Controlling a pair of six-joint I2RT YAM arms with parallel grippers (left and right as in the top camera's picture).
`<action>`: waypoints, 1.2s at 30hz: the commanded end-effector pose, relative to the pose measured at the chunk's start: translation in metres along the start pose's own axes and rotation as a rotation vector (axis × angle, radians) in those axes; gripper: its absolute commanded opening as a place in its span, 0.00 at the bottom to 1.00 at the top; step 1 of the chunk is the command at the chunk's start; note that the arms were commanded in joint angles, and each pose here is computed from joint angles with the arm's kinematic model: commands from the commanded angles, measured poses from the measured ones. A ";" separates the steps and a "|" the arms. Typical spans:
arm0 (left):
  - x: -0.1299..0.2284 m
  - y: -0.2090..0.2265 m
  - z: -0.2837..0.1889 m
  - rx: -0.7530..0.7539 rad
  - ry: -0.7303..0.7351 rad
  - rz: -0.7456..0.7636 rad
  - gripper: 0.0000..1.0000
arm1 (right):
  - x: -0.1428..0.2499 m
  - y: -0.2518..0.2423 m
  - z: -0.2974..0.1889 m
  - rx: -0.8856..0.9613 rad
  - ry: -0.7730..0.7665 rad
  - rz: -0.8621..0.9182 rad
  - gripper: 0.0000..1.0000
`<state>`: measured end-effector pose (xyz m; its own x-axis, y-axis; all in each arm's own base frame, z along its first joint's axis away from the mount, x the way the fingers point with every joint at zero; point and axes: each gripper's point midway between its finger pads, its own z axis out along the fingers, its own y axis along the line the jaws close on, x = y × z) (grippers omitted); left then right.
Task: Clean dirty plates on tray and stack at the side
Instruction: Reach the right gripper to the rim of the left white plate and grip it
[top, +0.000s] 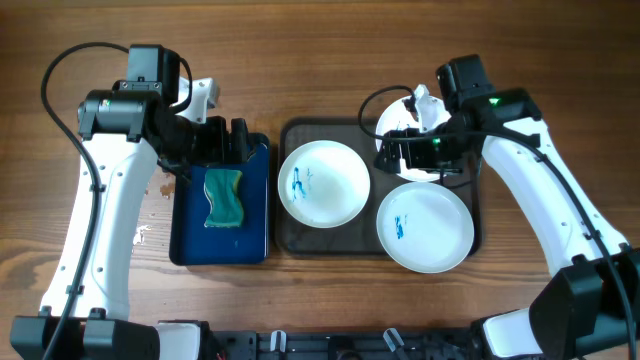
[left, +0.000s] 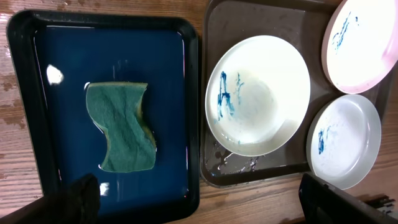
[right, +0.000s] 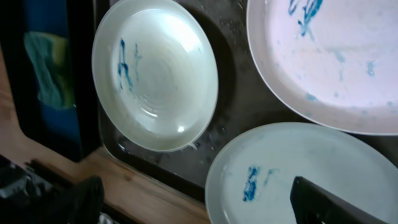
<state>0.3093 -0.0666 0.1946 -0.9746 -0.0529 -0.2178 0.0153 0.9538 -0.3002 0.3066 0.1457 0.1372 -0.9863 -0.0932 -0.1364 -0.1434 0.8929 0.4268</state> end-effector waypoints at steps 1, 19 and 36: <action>-0.005 -0.004 -0.004 0.012 -0.019 0.022 1.00 | -0.002 0.000 0.015 0.009 0.020 0.144 0.81; -0.005 -0.005 -0.004 0.012 -0.018 0.022 1.00 | 0.025 -0.012 0.129 0.059 0.188 0.219 0.45; -0.005 -0.004 -0.004 0.011 -0.019 0.022 1.00 | 0.031 -0.025 0.151 0.075 0.175 0.311 0.04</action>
<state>0.3084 -0.0666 0.1943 -0.9754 -0.0528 -0.2141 0.0142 0.9538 -0.3000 0.3004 0.1927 -0.0007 -0.9873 0.1063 0.1184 0.1450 0.9072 0.3949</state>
